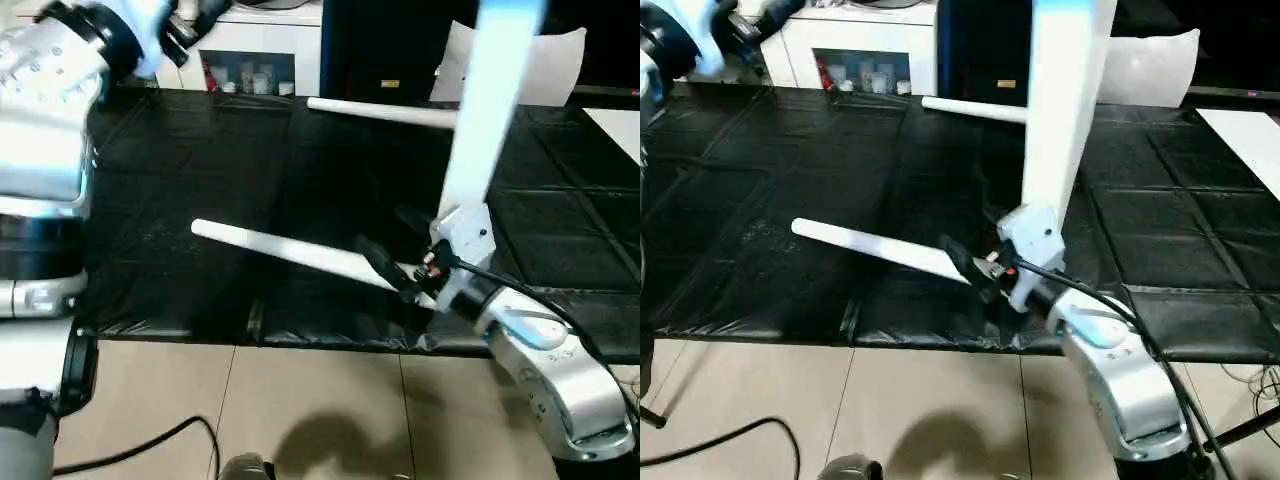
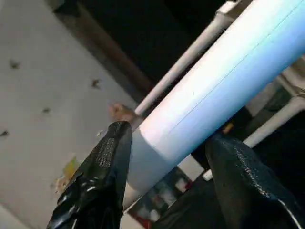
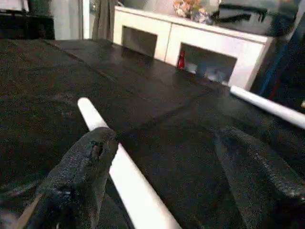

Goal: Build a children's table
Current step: Flip table

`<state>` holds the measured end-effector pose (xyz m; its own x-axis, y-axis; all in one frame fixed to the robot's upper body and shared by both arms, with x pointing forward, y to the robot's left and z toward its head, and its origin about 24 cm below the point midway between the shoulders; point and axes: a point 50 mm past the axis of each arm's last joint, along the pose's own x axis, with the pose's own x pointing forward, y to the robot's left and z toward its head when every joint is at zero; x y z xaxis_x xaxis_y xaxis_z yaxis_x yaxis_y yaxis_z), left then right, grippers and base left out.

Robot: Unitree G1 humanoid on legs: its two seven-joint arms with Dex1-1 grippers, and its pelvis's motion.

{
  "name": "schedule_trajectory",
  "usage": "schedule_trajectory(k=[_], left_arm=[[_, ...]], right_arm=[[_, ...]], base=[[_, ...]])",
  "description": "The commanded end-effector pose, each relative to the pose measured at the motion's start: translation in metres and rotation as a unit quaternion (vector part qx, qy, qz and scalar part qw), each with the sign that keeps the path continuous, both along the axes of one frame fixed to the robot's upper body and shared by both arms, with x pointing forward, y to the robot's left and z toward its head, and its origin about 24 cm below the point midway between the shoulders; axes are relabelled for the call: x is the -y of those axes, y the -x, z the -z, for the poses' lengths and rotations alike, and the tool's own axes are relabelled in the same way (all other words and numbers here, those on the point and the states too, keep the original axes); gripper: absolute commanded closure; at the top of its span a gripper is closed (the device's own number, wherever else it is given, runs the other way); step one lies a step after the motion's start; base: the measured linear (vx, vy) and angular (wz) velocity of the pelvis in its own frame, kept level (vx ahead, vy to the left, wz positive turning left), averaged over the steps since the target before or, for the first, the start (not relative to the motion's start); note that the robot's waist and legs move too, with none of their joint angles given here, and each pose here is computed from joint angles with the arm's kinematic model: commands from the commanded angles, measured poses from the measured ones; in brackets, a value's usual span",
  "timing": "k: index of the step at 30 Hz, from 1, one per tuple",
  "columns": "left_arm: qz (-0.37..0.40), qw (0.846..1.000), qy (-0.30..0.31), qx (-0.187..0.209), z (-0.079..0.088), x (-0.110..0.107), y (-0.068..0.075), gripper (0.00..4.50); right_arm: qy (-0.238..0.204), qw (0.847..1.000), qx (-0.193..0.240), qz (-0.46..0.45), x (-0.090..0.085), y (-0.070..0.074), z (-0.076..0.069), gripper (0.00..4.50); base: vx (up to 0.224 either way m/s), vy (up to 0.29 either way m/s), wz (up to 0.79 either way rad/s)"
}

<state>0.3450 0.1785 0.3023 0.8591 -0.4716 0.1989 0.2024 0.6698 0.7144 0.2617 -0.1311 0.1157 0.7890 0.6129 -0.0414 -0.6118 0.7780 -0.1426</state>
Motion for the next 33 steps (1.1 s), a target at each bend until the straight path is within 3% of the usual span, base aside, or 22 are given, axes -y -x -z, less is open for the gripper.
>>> schedule_trajectory(k=[1, 9, 13, 17, 18, 21, 22, 23, 26, 29, 31, 33], left_arm=[[-0.006, 0.999, 0.020, -0.033, 0.013, -0.007, -0.004, 2.21], [0.018, 0.999, 0.001, -0.035, 0.025, 0.003, 0.002, 2.22], [0.049, 0.994, 0.087, -0.036, 0.031, 0.001, 0.013, 2.23], [0.070, 0.988, 0.133, -0.037, 0.036, -0.002, 0.021, 2.23], [0.073, 0.986, 0.148, -0.035, 0.038, -0.003, 0.024, 2.00], [0.089, 0.979, 0.176, -0.046, 0.056, -0.009, 0.041, 1.78], [0.089, 0.979, 0.176, -0.046, 0.056, -0.009, 0.041, 1.78], [0.088, 0.977, 0.184, -0.054, 0.062, -0.011, 0.046, 1.55], [0.106, 0.969, 0.190, -0.114, 0.087, -0.012, 0.063, 1.40], [0.132, 0.960, 0.182, -0.167, 0.104, -0.006, 0.074, 1.10], [0.144, 0.946, 0.188, -0.219, 0.126, 0.001, 0.086, 0.95], [0.135, 0.937, 0.212, -0.243, 0.142, 0.007, 0.094, 0.87]], right_arm=[[-0.002, 1.000, 0.006, 0.018, 0.008, -0.003, -0.003, 0.84], [-0.012, 0.999, -0.032, 0.002, 0.002, 0.003, 0.013, 0.84], [-0.048, 0.998, -0.037, -0.034, -0.009, 0.013, 0.015, 0.48], [-0.052, 0.997, -0.033, -0.053, -0.015, 0.020, 0.014, 0.13], [-0.054, 0.996, -0.032, -0.060, -0.017, 0.023, 0.014, 0.03], [-0.037, 0.995, -0.040, -0.083, -0.018, 0.040, 0.019, 0.00], [-0.037, 0.995, -0.040, -0.083, -0.018, 0.040, 0.019, 0.00], [-0.026, 0.995, -0.050, -0.078, -0.015, 0.043, 0.022, 0.00], [0.007, 0.997, -0.077, -0.029, 0.004, 0.045, 0.029, 0.00], [0.025, 0.997, -0.073, -0.001, 0.012, 0.046, 0.029, 0.00], [0.015, 0.999, -0.035, 0.029, 0.015, 0.047, 0.023, 0.00], [0.007, 0.998, 0.012, 0.061, 0.018, 0.050, 0.016, 0.00]], base=[[0.000, 0.000, 0.00], [0.000, 0.000, 0.00], [0.000, 0.000, 0.00], [0.000, 0.000, 0.00], [0.000, 0.000, 0.00], [0.000, 0.000, 0.00], [0.000, 0.000, 0.00], [0.000, 0.000, 0.00], [0.000, 0.000, 0.00], [0.000, 0.000, 0.00], [0.000, 0.000, 0.00], [0.000, 0.000, 0.00]])
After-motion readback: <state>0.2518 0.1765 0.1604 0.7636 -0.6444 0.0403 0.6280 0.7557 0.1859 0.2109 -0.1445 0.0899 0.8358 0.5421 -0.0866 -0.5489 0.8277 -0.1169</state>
